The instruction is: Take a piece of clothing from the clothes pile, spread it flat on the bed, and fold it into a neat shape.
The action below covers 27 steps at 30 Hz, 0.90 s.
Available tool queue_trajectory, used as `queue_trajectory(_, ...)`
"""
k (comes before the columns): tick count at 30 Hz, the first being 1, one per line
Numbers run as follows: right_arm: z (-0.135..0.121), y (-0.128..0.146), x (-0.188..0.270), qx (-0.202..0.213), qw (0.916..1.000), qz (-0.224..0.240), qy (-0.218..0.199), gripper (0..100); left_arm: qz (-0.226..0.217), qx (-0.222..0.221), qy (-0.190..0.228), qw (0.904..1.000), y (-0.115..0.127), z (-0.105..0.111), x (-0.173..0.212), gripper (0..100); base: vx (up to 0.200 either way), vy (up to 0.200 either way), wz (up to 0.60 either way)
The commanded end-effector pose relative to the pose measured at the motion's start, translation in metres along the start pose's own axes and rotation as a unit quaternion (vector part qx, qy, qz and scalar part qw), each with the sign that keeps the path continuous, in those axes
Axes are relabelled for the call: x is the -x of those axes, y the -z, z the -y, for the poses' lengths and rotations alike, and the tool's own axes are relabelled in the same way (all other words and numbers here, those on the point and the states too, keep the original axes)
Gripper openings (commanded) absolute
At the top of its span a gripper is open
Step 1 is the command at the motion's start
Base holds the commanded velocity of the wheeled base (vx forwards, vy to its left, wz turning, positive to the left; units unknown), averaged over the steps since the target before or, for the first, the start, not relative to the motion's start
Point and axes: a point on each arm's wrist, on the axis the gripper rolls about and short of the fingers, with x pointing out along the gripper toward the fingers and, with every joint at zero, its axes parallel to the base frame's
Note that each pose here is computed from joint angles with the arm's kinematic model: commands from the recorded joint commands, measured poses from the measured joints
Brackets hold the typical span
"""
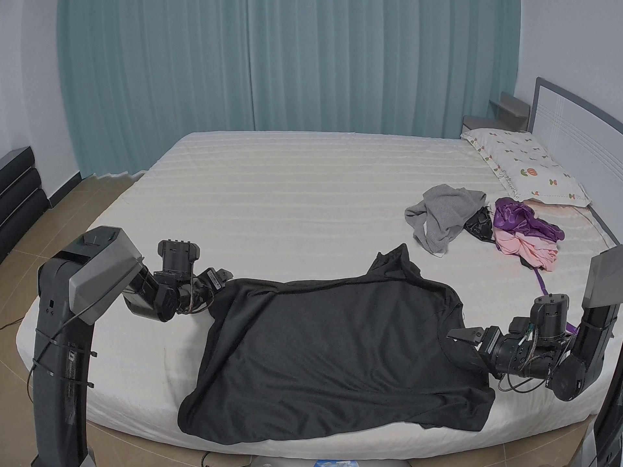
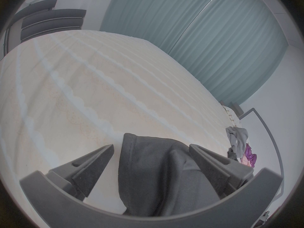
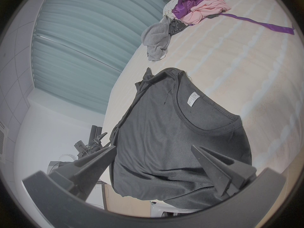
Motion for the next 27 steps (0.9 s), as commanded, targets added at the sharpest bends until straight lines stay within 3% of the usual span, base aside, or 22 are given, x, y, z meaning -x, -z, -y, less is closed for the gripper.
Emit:
queue_trajectory(1,0.001,0.0,-0.001,-0.001,1.0,-0.001,0.001,100,-0.01,0.0,-0.008,0.9999,0.011,-0.008,-0.015,100,0.0,0.0,0.0)
queue_trajectory(3,0.0,0.0,-0.001,0.0,1.0,-0.001,0.001,100,-0.008,0.0,-0.006,1.0,0.01,-0.008,-0.018,100,0.0,0.0,0.0)
queue_trajectory(4,0.001,0.0,-0.001,0.0,1.0,-0.001,0.001,100,-0.007,0.0,-0.005,1.0,0.011,-0.008,-0.019,0,0.0,0.0,0.0)
queue_trajectory(10,0.0,-0.002,-0.007,0.002,1.0,-0.001,-0.002,100,0.007,0.002,-0.001,1.0,0.005,-0.004,-0.019,0,0.0,0.0,0.0)
queue_trajectory(17,-0.004,-0.008,-0.037,0.016,0.9998,0.009,-0.009,100,0.083,0.005,-0.002,0.9965,-0.024,0.013,-0.01,0,0.0,0.0,0.0)
queue_trajectory(21,-0.013,-0.028,-0.057,0.03,0.9979,0.056,-0.015,100,0.104,0.002,0.016,0.9944,-0.041,0.028,0.004,0,0.0,0.0,0.0)
queue_trajectory(27,-0.027,-0.065,-0.09,0.025,0.9971,0.072,-0.002,100,0.125,0.0,0.034,0.9915,-0.054,0.042,0.012,0,0.0,0.0,0.0)
